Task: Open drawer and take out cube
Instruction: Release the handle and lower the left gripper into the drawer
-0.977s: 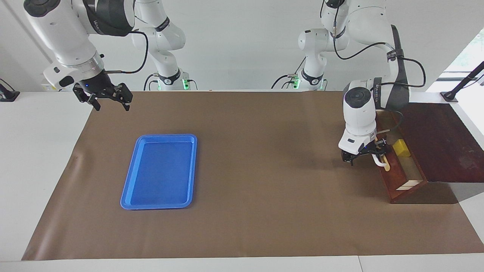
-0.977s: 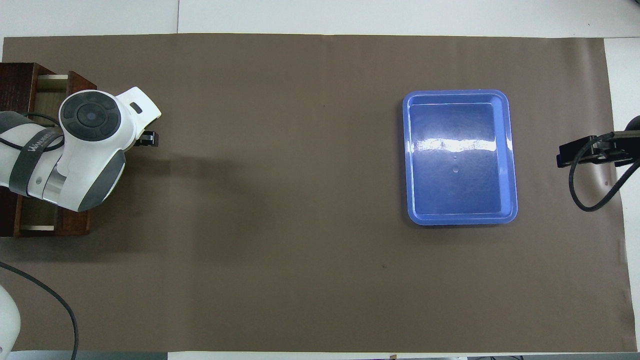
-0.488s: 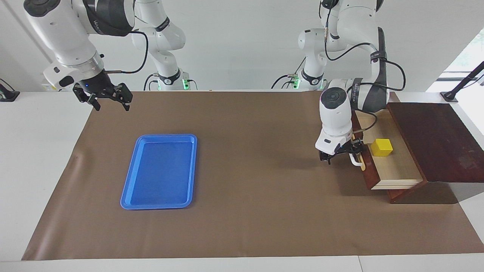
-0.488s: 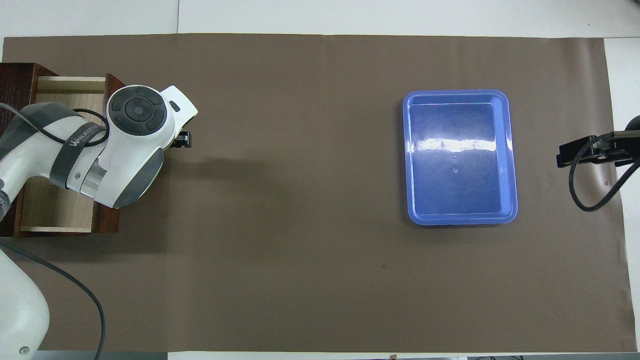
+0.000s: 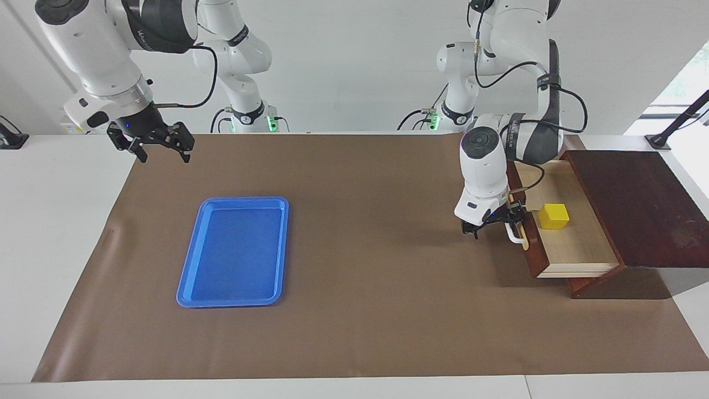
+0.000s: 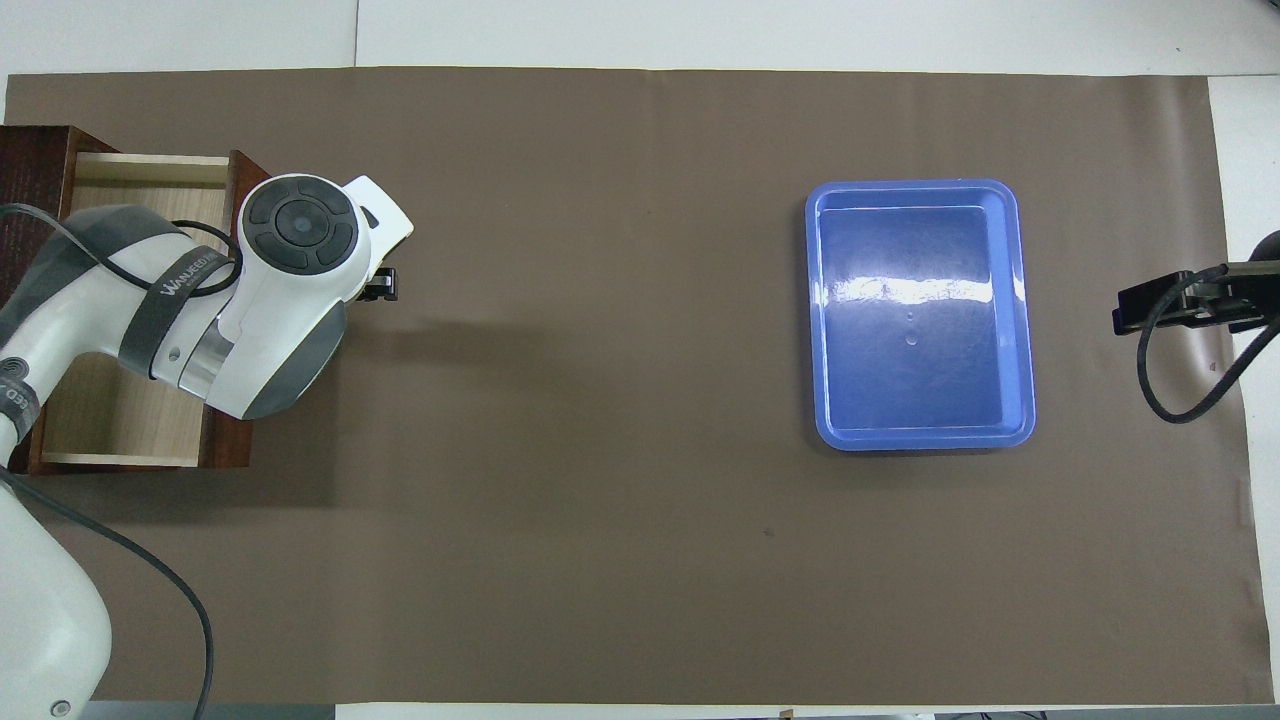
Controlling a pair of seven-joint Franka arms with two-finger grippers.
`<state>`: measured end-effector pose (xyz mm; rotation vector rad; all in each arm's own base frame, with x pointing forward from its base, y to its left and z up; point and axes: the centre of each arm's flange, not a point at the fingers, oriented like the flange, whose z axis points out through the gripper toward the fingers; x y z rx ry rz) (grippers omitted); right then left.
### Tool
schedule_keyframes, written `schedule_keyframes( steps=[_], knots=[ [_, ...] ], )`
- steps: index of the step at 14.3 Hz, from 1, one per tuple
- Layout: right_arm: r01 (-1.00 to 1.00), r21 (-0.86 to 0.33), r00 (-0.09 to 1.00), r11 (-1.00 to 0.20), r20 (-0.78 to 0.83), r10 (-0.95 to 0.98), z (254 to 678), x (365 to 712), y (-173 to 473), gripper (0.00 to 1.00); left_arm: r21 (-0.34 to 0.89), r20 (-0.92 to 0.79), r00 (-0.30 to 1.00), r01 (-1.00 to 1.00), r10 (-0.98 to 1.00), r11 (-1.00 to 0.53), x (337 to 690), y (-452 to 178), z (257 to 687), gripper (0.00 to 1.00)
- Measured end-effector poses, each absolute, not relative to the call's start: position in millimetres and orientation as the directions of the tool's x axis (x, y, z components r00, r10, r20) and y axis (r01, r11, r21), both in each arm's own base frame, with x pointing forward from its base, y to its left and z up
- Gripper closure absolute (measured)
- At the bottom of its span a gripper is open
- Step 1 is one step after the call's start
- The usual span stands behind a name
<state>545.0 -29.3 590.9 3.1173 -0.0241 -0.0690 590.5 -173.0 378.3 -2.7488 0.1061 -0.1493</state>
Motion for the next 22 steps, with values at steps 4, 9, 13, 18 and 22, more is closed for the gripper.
schedule_keyframes(
  steps=[4, 9, 13, 18, 22],
  knots=[
    [-0.015, 0.024, 0.999, -1.000, -0.044, -0.016, 591, 545, -29, 0.00, -0.381, 0.083, 0.995, -0.014, -0.049, -0.924, 595, -178, 403, 0.00],
    [-0.018, 0.024, 0.999, -1.000, -0.041, -0.019, 591, 545, -31, 0.00, -0.347, 0.059, 0.996, 0.082, 0.065, -0.934, 604, -175, 464, 0.00],
    [-0.021, 0.023, 0.999, -1.000, -0.042, -0.022, 591, 545, -32, 0.00, -0.282, 0.032, 0.957, 0.286, 0.289, -0.916, 612, -137, 532, 0.00],
    [-0.362, 0.020, 0.932, -0.932, 0.008, -0.361, 593, 550, -29, 0.00, -0.183, 0.089, 0.734, 0.677, 0.673, -0.713, 630, -59, 546, 0.00],
    [-0.600, 0.011, 0.800, -0.800, 0.021, -0.600, 579, 562, 11, 0.00, -0.109, 0.092, 0.521, 0.852, 0.848, -0.512, 638, -7, 533, 0.00]
  ],
)
